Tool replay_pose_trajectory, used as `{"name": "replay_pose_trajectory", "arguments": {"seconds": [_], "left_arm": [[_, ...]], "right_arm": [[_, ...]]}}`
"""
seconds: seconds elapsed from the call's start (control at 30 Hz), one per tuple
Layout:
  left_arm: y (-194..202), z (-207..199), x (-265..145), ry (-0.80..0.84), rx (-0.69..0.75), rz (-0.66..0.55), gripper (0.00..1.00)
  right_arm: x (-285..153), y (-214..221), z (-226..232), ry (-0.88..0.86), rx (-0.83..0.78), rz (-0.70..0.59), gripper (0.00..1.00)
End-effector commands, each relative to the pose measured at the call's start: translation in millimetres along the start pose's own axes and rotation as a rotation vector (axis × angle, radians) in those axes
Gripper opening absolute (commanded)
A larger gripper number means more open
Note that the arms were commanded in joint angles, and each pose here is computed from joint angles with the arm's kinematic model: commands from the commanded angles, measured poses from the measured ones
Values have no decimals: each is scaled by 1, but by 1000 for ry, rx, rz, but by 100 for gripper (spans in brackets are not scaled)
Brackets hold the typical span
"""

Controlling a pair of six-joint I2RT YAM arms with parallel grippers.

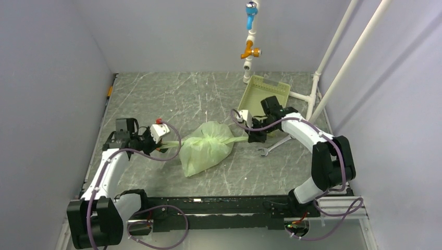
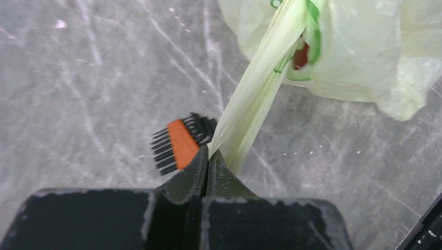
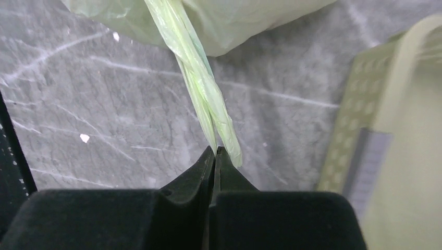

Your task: Place the fake fruits into the plastic bag and tie a complex knot

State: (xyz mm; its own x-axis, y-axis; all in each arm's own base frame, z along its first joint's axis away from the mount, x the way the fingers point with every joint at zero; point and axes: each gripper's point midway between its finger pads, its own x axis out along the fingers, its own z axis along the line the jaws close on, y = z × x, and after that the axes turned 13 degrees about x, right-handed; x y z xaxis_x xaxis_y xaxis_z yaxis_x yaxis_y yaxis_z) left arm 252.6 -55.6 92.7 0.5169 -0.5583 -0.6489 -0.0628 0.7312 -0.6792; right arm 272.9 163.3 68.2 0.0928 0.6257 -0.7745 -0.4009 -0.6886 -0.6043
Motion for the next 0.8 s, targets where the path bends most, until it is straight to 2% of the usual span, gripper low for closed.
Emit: {"name": "replay_pose_trajectory", "arguments": {"seconds": [0.0,0.07,0.17,0.27,0.37,0.43,0.5,0.57,0.67,0.77], "left_arm": [[-16,50,-53,-173,7,108,0],[-45,51,-60,-165,-36,21,0],[-54,58,-66,-191,-75,8,0],[-21,55,-57,-212,-57,111,0],[36,39,-44,-207,-55,246,0],[59,36,-47,-221,-73,284,0],[67,35,-50,-229,-86,290,0],[63,33,-48,-212,-90,267,0],[36,34,-42,-182,-114,167,0],[11,38,-37,-171,-115,127,0]], "right_arm": [[-53,-29,-18,194,65,86,0],[-57,-69,-4,167,51,8,0],[-61,-94,-4,164,52,-50,0],[-45,-51,-14,183,45,56,0],[-28,15,-29,222,51,192,0],[-24,49,-35,219,94,252,0],[-24,58,-35,209,146,260,0],[-23,46,-30,194,160,216,0],[-14,17,-13,148,135,168,0],[-13,-18,1,110,124,96,0]]}}
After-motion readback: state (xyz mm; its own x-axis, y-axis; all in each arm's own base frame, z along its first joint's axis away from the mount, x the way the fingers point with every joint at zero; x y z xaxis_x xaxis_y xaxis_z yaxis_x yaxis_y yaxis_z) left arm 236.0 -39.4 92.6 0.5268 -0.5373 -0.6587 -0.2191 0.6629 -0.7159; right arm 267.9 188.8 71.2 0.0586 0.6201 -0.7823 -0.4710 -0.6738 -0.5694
